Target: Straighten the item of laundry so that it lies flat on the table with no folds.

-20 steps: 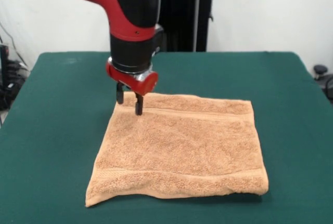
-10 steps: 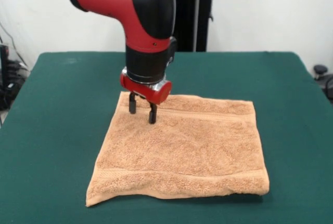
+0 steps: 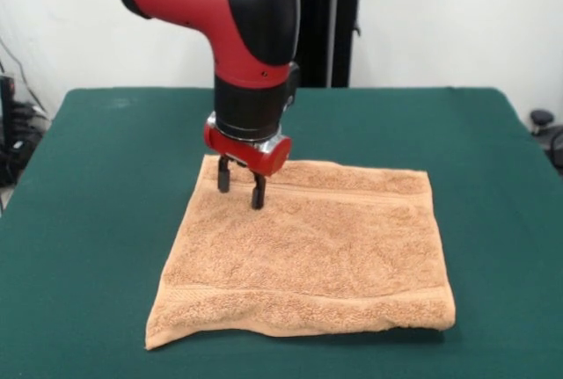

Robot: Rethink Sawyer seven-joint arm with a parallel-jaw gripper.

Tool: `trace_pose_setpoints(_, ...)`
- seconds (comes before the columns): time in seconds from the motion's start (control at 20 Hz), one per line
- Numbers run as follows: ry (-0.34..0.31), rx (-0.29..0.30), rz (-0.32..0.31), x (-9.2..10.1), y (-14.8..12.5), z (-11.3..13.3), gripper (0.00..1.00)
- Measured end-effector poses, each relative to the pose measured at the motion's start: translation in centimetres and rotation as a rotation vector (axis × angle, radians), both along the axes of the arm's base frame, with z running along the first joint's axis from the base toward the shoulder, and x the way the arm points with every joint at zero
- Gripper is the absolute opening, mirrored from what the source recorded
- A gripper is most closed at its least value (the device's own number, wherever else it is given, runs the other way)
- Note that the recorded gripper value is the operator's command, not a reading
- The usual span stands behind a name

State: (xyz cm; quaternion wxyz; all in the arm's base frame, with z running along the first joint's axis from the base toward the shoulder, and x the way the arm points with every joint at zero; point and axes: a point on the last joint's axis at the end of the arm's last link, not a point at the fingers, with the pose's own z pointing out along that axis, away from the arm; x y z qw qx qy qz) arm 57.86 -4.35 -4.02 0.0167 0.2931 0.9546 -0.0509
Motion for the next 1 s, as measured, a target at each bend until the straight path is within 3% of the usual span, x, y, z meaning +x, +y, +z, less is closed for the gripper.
trace_pose_setpoints(0.3, -0.021, -0.024, 0.058, -1.0, -0.8, 0.1, 1.0)
trace_pose_setpoints(1.0, -0.026, -0.015, 0.107, -4.0, -5.6, 0.2, 1.0)
